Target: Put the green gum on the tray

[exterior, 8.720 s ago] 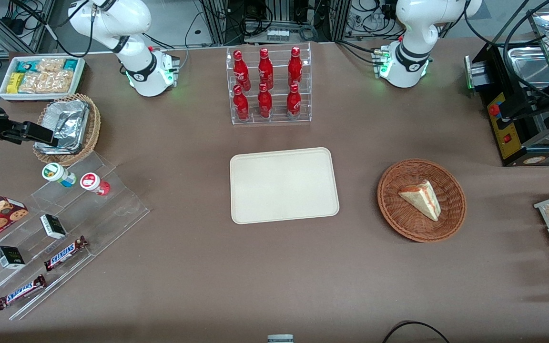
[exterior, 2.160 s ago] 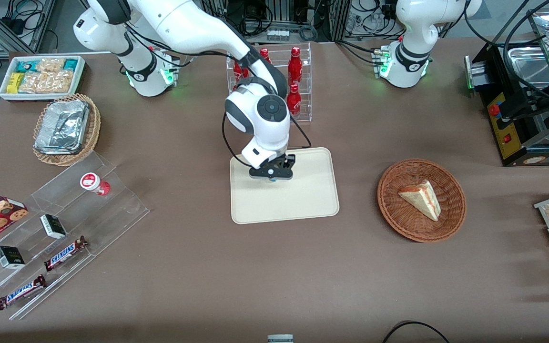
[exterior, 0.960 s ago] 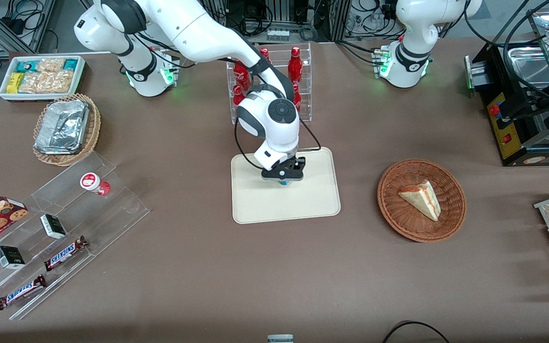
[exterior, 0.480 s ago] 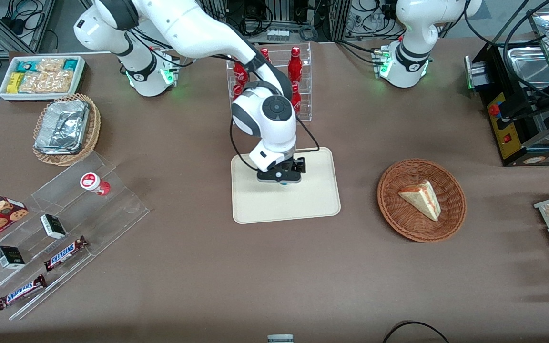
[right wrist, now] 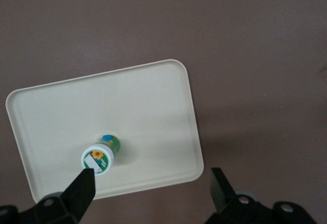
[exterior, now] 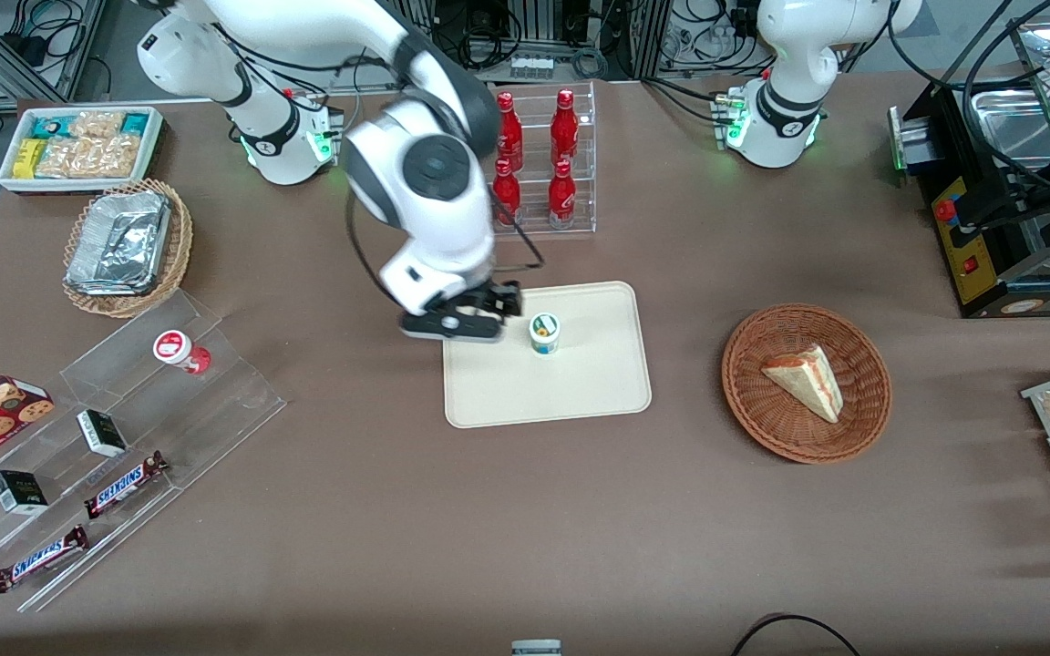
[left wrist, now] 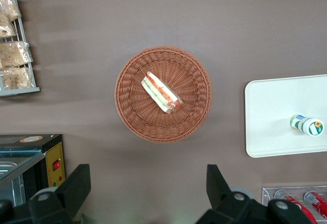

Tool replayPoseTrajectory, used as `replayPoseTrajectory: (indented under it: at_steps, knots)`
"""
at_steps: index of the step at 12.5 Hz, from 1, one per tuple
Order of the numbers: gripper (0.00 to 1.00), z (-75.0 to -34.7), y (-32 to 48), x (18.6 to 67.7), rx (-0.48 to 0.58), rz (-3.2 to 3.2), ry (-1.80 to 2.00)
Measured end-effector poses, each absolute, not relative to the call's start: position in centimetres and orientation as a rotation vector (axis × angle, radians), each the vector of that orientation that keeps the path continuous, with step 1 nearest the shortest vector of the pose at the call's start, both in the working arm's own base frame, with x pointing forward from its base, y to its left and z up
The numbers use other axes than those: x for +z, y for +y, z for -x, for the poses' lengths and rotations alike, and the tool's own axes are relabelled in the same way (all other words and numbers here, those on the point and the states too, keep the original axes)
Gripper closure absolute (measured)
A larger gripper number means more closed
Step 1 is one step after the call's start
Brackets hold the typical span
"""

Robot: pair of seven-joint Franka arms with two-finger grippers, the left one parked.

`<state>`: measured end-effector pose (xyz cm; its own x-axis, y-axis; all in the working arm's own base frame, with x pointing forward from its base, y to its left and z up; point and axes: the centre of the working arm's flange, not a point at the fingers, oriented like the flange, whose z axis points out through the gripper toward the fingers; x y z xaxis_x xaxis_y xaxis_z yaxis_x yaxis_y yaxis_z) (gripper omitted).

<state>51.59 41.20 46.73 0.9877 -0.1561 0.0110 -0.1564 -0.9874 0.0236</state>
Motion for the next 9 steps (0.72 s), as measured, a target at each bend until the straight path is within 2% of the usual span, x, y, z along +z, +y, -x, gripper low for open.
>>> replayPoseTrajectory:
  at_steps: [5,9]
  knots:
    - [0.00,-51.4,27.3,57.8,-0.133,-3.093,-0.214]
    - [0.00,-50.3,17.9,62.8,-0.198,-3.108,-0.185]
